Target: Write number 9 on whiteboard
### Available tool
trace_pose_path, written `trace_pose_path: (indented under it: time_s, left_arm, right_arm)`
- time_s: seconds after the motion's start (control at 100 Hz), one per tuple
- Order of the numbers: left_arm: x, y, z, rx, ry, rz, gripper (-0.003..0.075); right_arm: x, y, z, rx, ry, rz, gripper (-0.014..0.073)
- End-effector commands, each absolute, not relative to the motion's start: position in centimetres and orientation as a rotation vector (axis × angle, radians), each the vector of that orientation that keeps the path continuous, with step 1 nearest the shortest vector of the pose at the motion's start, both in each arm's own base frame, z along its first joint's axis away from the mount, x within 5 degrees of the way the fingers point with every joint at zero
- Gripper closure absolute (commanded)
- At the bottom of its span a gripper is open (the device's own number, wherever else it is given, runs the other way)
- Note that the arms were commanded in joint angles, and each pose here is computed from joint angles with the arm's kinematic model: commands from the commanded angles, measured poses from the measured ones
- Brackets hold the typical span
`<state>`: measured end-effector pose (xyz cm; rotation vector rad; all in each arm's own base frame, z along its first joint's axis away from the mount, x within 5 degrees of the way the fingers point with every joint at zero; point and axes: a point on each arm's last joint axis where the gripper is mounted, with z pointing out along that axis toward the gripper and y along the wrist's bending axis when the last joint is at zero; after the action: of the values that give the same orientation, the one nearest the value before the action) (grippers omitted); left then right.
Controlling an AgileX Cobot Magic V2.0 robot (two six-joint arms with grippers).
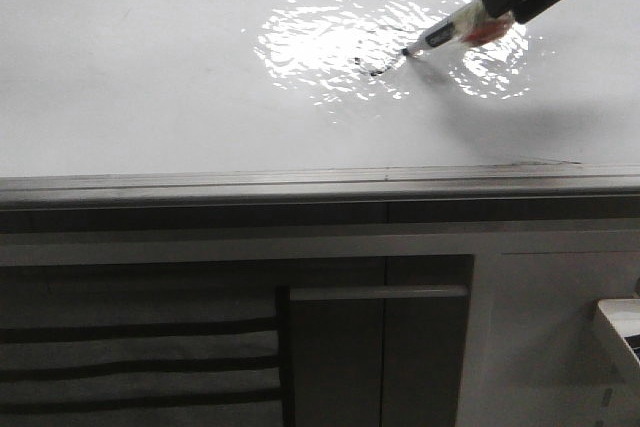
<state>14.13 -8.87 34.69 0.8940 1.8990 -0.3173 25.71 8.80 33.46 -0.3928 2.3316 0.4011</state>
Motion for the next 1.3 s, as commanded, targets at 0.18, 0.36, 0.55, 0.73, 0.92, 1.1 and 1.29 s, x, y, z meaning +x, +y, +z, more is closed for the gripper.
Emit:
trace_pose_path:
  time_s: [0.18, 0.36, 0.55, 0.73, 0.92, 1.1, 1.29]
  left_arm:
    - [14.4, -8.8, 36.1, 0.810, 1.826, -0.329, 0.0365]
    - [14.4, -8.8, 36.1, 0.810, 1.826, -0.329, 0.0365]
    - [14.4, -8.8, 36.2, 0.802, 1.820, -0.331, 0.0365]
    - [14.8, -9.6, 37.0, 0.850, 1.838, -0.369, 0.0366]
    - [15.7, -12.9, 37.8, 1.195, 1.821, -0.399, 0.0365]
    - [16.8, -17.7, 37.2, 1.431, 1.723, -0.432, 0.0366]
    - [17.7, -23.3, 36.5, 1.558, 1.669, -0.496, 0.0366]
  right_arm:
    - [26.1, 8.1, 36.0, -0.359, 2.207, 0.347, 0.0649]
    - [25.2, 8.7, 33.3, -0.376, 2.314, 0.399, 0.0649]
    - [24.3, 9.2, 30.7, -0.415, 2.388, 0.406, 0.0649]
    - [23.1, 9.8, 34.6, -0.493, 2.267, 0.488, 0.0649]
    - [19.4, 9.9, 37.9, -1.017, 2.162, 0.472, 0.0649]
    - [17.8, 9.7, 38.4, -1.394, 1.963, 0.362, 0.0649]
    - [17.7, 9.7, 38.4, -1.420, 1.945, 0.355, 0.0649]
